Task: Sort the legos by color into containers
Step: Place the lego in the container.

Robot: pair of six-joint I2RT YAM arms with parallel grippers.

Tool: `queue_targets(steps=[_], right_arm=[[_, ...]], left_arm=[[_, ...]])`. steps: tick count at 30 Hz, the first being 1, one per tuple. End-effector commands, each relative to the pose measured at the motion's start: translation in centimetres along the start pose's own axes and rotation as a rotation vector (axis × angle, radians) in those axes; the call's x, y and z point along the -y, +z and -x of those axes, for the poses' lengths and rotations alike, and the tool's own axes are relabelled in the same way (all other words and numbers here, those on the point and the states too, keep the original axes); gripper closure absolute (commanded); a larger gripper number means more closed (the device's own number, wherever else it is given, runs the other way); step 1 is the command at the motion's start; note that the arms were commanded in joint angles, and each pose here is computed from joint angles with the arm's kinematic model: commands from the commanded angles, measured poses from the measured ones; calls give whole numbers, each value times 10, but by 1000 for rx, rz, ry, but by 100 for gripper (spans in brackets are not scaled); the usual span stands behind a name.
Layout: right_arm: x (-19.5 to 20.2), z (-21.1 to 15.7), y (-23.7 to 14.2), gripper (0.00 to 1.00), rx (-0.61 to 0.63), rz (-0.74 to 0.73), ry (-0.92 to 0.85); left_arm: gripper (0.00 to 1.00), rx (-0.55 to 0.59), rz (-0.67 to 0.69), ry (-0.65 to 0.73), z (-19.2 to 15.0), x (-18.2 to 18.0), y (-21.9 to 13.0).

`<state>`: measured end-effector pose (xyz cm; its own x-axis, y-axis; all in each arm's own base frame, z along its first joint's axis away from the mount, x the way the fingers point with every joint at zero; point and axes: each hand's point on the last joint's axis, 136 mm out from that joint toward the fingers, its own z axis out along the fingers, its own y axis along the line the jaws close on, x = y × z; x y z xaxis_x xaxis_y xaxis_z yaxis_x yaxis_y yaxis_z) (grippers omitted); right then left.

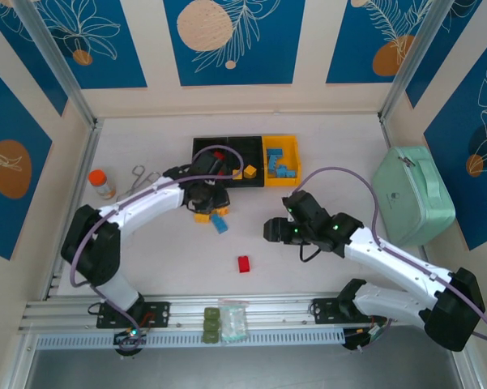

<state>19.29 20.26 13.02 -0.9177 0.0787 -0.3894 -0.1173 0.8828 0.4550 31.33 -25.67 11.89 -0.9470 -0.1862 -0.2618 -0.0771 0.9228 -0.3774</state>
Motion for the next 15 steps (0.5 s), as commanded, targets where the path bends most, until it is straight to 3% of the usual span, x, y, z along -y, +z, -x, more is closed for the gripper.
queue_targets(steps=[1,15], right_arm=[[7,-5,-4,40,12,-15,28],[25,-13,-10,40,37,-52,80]], left_arm=[[75,12,29,89,18,14,3],[75,46,53,210,102,72,46]])
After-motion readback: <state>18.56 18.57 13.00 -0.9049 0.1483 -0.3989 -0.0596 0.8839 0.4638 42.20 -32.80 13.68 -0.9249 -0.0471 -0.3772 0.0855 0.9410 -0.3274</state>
